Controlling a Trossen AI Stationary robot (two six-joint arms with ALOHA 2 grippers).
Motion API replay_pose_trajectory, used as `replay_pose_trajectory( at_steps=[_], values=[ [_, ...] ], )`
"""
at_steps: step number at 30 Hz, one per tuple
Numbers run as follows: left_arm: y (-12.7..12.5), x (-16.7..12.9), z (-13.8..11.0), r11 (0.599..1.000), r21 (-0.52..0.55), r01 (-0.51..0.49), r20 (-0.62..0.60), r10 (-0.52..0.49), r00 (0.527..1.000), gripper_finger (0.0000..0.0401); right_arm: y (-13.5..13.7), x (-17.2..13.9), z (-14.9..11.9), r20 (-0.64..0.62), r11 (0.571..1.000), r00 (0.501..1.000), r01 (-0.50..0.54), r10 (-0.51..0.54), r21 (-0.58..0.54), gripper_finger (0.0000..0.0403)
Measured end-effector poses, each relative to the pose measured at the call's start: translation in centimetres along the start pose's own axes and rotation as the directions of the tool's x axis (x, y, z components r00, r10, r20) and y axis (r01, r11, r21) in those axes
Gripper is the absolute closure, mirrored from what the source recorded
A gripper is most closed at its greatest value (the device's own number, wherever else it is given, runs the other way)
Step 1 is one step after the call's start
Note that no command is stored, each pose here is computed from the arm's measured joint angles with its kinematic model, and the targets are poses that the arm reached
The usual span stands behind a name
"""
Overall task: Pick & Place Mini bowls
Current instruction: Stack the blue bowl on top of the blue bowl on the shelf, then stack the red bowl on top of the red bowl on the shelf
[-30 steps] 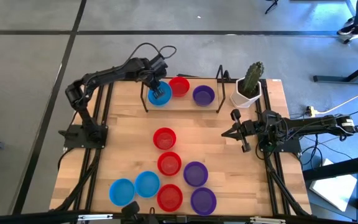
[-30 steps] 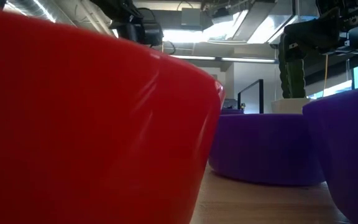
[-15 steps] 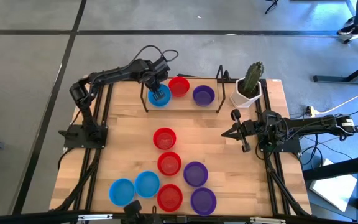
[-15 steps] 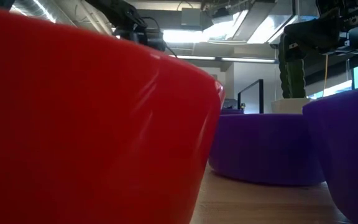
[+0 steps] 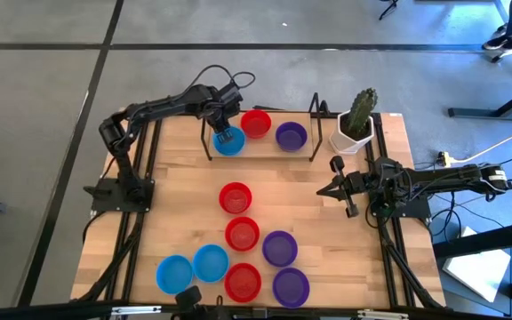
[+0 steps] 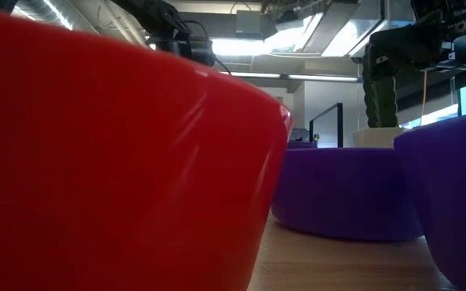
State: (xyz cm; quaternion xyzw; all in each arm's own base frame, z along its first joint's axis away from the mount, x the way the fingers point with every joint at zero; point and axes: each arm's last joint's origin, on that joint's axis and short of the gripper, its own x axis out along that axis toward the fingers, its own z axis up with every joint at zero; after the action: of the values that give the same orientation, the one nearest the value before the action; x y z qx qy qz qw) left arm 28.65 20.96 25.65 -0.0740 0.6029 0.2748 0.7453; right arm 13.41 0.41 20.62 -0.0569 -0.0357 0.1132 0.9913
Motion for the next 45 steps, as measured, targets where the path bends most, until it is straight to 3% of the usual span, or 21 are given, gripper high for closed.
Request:
replay_pose_trajectory(
  at_steps=[3,7,9,11,13,16,18,21,23,28,33,37,42,45],
  values=[
    [0.1,-1.6,-0.3,0.999,0.008,-0.040,0.033,0.040,0.999,0.0305,0.0,0.0,0.0,0.000,1.000,1.000,0.000,0.000,0.000,0.0393],
    [-0.4,-5.5,-1.9,1.000,0.020,-0.007,0.075,0.006,0.997,0.0301,0.0,0.0,0.0,0.000,1.000,1.000,0.000,0.000,0.000,0.0393],
    [-0.9,-8.3,-3.1,1.000,0.019,0.017,0.149,-0.020,0.989,0.0309,0.0,0.0,0.0,0.000,1.000,1.000,0.000,0.000,0.000,0.0393],
    [-1.7,-11.2,-4.9,0.998,0.045,0.054,0.303,-0.065,0.951,0.0324,0.0,0.0,0.0,0.000,1.000,1.000,0.000,0.000,0.000,0.0393],
    [-2.5,-13.5,-7.1,0.991,0.097,0.097,0.525,-0.134,0.841,0.0345,0.0,0.0,0.0,0.000,1.000,1.000,0.000,0.000,0.000,0.0393],
    [-3.7,-14.4,-11.6,0.962,0.216,0.166,0.767,-0.272,0.581,0.0381,0.0,0.0,0.0,0.000,1.000,1.000,-0.001,0.001,0.001,0.0393],
    [-4.4,-13.2,-14.8,0.943,0.274,0.190,0.851,-0.330,0.410,0.0395,0.0,0.0,0.0,0.000,1.000,1.000,-0.001,0.001,0.005,0.0393],
    [-5.0,-10.6,-18.6,0.937,0.273,0.216,0.933,-0.313,0.179,0.0398,0.0,0.0,0.0,0.000,1.000,1.000,0.000,0.000,0.005,0.0393],
    [-5.3,-9.0,-20.5,0.935,0.278,0.221,0.949,-0.303,0.089,0.0399,0.0,0.0,0.0,0.000,1.000,1.000,-0.001,0.001,0.005,0.0393],
    [-6.2,-5.8,-23.9,0.923,0.323,0.207,0.941,-0.337,0.034,0.0399,0.0,0.0,0.0,-0.001,1.000,1.000,-0.001,0.001,0.026,0.0393],
    [-6.7,-4.8,-25.6,0.913,0.349,0.213,0.936,-0.349,-0.035,0.0399,0.0,0.0,-0.2,-0.021,0.999,1.000,-0.002,0.003,0.045,0.0393],
    [-6.9,-4.5,-26.1,0.903,0.380,0.200,0.923,-0.385,-0.013,0.0400,0.0,0.0,-0.2,-0.022,0.999,1.000,-0.002,0.003,0.049,0.0393],
    [-7.5,-3.1,-26.6,0.881,0.449,0.148,0.875,-0.467,0.125,0.0397,0.0,0.0,-0.1,-0.014,0.999,1.000,-0.001,0.002,0.050,0.0393],
    [-7.4,-3.0,-26.9,0.888,0.445,0.118,0.878,-0.458,0.140,0.0396,0.0,0.0,-0.2,-0.025,0.998,1.000,-0.002,0.003,0.058,0.0393]
  ],
)
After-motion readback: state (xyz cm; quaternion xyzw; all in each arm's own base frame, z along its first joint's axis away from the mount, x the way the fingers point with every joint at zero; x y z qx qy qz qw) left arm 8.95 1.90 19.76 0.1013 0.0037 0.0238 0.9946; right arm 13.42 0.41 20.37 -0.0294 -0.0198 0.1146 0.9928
